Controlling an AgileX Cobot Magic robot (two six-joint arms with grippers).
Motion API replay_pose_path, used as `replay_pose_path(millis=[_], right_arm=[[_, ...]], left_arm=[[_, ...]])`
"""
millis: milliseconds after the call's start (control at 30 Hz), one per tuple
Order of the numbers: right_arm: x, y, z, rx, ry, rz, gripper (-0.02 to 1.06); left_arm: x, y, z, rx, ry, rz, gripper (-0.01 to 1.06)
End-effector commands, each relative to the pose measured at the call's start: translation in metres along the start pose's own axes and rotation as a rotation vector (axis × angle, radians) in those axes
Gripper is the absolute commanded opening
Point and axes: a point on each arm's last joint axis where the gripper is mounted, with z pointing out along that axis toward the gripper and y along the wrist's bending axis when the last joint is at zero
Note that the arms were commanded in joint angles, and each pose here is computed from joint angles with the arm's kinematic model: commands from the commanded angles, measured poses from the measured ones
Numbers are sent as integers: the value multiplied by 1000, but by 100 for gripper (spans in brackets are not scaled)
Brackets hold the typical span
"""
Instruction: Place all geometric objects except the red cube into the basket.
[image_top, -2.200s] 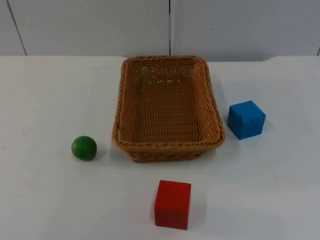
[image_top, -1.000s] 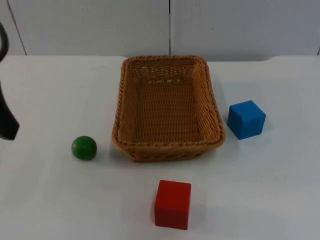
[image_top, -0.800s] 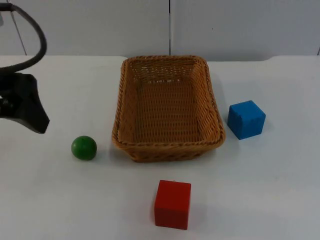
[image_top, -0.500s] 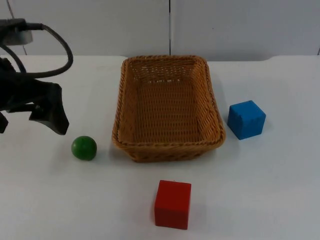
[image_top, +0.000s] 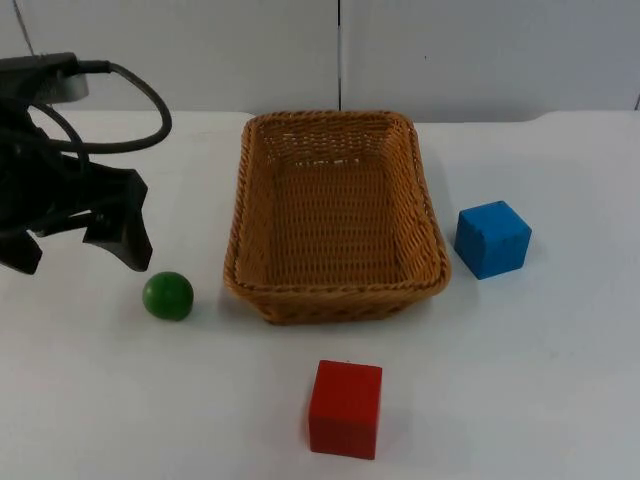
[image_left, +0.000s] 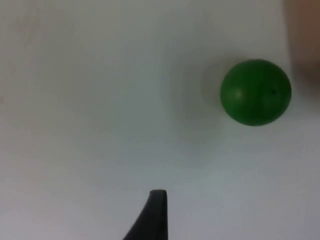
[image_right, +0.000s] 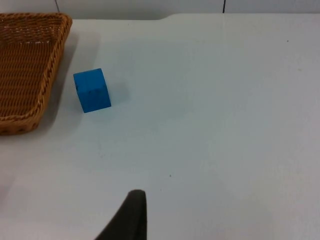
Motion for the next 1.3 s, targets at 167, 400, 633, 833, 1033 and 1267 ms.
replay_pose_path(millis=[167,400,633,833,1033,1267], right_arm=[[0,0,0,7,-5,1,105],[0,0,0,7,-5,1,105],[-1,0,0,7,-12,5,105],[-33,1,-2,-12,-77,26,105],[-85,1,35,-6,49,13,105],[-106,1,106,-5,226,12,105]], left_arm=[[1,-14,0,21,8,43,88],[0,-15,0,24,6,42,88],[1,-15,0,28,8,37,88],[3,-16,0,33,36,37,88],[4,-16,0,34,41,38,88],[-2,-15,0,20,-13,45,88]])
